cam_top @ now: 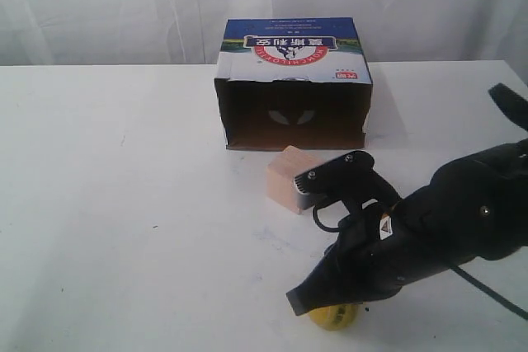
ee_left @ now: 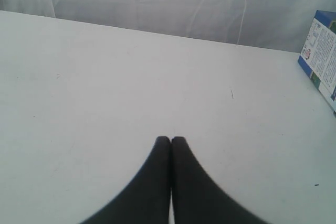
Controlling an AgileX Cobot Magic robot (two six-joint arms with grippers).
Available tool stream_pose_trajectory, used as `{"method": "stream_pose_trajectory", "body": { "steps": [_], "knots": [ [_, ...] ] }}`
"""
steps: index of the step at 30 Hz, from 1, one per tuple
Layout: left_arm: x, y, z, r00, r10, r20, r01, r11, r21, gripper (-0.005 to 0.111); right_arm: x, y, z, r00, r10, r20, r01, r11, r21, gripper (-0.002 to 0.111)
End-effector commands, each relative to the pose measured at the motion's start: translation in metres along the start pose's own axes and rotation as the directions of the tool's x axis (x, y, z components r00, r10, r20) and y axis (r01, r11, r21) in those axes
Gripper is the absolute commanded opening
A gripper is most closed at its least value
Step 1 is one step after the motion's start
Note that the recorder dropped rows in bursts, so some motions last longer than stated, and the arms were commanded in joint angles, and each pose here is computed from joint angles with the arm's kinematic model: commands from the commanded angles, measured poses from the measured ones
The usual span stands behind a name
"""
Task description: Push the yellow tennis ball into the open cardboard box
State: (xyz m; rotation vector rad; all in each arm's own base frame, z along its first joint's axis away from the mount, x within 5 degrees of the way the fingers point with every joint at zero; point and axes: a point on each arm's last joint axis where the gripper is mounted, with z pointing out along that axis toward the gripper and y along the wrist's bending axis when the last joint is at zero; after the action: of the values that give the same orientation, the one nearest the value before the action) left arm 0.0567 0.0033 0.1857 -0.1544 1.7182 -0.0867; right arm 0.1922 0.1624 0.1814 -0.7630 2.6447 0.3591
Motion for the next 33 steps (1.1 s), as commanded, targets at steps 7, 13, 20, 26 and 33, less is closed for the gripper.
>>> {"method": "stream_pose_trajectory", "body": {
  "steps": [7, 13, 20, 26, 33],
  "knots": [
    [0.001, 0.0, 0.0, 1.0, -0.003, 0.005, 0.003, 1.0, -0.001, 0.0, -0.002, -0.025, -0.006, 1.0, -0.007, -0.015, 0.008, 0.995, 0.099, 0.0],
    [0.001, 0.0, 0.0, 1.0, -0.003, 0.005, 0.003, 1.0, -0.001, 0.0, -0.034, -0.045, -0.033, 0.998, -0.053, 0.045, 0.043, 0.981, 0.187, 0.0],
    [0.001, 0.0, 0.0, 1.0, -0.003, 0.005, 0.003, 1.0, -0.001, 0.0, -0.03, -0.04, -0.05, 0.996, -0.019, -0.086, 0.034, 0.984, 0.173, 0.0],
    [0.001, 0.0, 0.0, 1.0, -0.003, 0.005, 0.003, 1.0, -0.001, 0.0, -0.014, -0.044, -0.03, 0.995, -0.016, -0.094, 0.032, 0.984, 0.173, 0.0],
    [0.001, 0.0, 0.0, 1.0, -0.003, 0.005, 0.003, 1.0, -0.001, 0.0, -0.01, -0.054, 0.002, 0.986, -0.019, -0.167, 0.052, 0.978, 0.2, 0.0]
  ]
}}
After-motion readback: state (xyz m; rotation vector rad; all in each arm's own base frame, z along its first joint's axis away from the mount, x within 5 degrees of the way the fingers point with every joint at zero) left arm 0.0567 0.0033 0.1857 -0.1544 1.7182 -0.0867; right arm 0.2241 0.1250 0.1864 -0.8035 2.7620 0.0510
